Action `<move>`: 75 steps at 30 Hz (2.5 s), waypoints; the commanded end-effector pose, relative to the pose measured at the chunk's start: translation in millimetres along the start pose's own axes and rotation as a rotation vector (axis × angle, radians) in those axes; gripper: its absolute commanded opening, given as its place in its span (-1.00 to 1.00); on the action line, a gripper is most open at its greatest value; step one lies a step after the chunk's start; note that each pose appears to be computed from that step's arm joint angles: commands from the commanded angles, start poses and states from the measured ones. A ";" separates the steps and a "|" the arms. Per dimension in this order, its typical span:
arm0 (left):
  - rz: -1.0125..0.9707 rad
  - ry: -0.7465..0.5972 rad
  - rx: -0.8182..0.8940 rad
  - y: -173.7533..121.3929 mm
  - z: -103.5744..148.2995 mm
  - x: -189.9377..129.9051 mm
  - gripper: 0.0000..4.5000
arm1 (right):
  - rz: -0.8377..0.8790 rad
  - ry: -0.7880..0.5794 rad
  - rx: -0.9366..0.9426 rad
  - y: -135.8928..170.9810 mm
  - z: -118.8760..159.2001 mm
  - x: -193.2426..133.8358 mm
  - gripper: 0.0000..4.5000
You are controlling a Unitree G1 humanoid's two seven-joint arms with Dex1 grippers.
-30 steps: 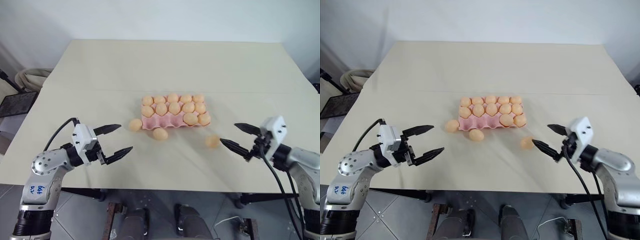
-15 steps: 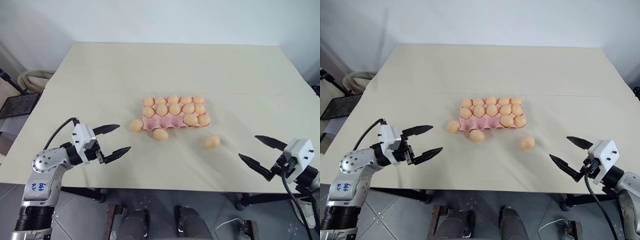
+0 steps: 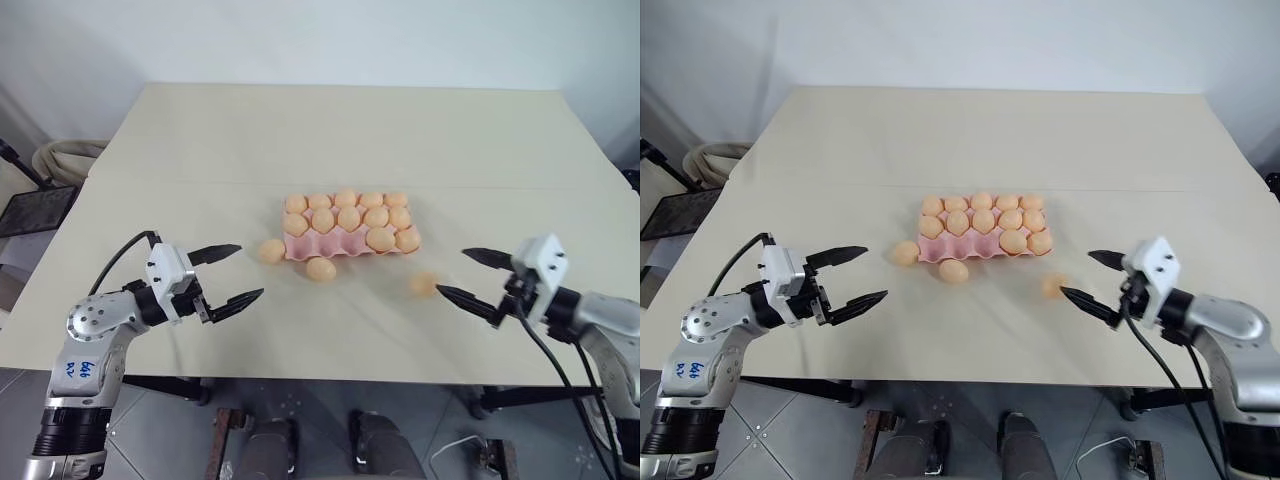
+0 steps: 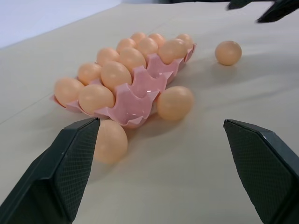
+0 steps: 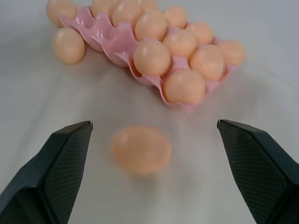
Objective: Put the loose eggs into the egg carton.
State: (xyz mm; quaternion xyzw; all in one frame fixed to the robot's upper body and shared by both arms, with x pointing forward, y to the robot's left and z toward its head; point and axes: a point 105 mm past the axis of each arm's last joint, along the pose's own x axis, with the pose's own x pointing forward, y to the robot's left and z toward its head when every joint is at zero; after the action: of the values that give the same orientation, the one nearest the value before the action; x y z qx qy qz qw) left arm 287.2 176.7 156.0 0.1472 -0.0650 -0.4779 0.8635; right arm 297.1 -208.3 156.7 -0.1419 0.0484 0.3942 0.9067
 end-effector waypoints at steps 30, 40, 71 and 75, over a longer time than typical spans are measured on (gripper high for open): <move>0.058 -0.029 0.018 -2.3 13.0 -0.8 1.00 | 0.113 -0.049 -0.059 25.7 43.9 106.7 -0.15; 0.071 -0.025 -0.001 -7.5 12.5 -2.3 1.00 | 0.120 -0.035 -0.060 30.8 45.5 130.7 0.56; 0.025 0.079 -0.021 -13.0 -7.1 -17.4 1.00 | 0.132 -0.202 -0.141 34.2 6.7 -26.1 0.99; -0.040 0.041 -0.051 -24.1 -7.5 7.8 1.00 | 0.123 -0.206 -0.140 32.2 8.9 -22.6 0.99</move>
State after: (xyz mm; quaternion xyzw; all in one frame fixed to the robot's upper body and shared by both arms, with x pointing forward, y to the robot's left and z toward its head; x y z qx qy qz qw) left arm 274.3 171.5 135.9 0.1299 -0.0196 -0.4790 0.8679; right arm 256.9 -200.0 155.4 -0.1499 -0.0516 0.4679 0.8695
